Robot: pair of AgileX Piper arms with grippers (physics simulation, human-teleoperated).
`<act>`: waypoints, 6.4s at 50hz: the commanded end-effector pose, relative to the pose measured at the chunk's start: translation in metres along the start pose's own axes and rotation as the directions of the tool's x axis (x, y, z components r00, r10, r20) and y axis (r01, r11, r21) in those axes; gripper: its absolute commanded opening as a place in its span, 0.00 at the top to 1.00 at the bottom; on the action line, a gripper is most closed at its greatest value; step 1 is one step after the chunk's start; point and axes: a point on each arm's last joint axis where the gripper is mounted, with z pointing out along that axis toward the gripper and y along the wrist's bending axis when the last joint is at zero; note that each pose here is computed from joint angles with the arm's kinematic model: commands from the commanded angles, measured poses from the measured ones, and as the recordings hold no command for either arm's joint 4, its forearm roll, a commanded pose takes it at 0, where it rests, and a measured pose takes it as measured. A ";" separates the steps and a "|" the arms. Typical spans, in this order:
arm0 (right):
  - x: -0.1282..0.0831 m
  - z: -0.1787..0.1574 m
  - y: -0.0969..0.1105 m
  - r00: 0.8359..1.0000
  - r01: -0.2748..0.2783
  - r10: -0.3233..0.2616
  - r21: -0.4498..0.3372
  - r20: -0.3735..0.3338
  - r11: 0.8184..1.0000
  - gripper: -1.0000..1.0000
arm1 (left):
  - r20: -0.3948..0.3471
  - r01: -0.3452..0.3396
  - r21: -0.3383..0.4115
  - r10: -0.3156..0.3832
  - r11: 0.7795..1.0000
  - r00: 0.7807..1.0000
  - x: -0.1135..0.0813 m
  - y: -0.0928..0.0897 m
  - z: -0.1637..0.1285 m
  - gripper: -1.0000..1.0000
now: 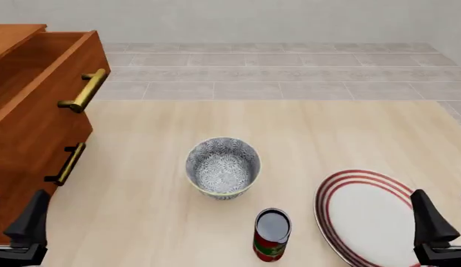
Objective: Put the bowl on the plate.
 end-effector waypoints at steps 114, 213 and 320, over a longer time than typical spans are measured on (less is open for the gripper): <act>-0.078 0.231 0.173 0.862 0.014 -0.291 -0.554 -0.415 0.832 0.00 | -0.001 0.000 0.000 0.000 1.000 1.000 -0.001 0.000 0.000 0.00; 0.083 0.277 0.200 0.557 -0.064 -0.367 -0.479 -0.745 0.876 0.00 | -0.001 0.000 0.000 0.000 1.000 1.000 -0.001 0.000 0.000 0.00; -0.031 0.275 0.148 0.717 -0.012 -0.293 -0.432 -0.632 0.902 1.00 | -0.001 0.000 0.000 0.000 1.000 1.000 -0.001 0.000 0.000 0.00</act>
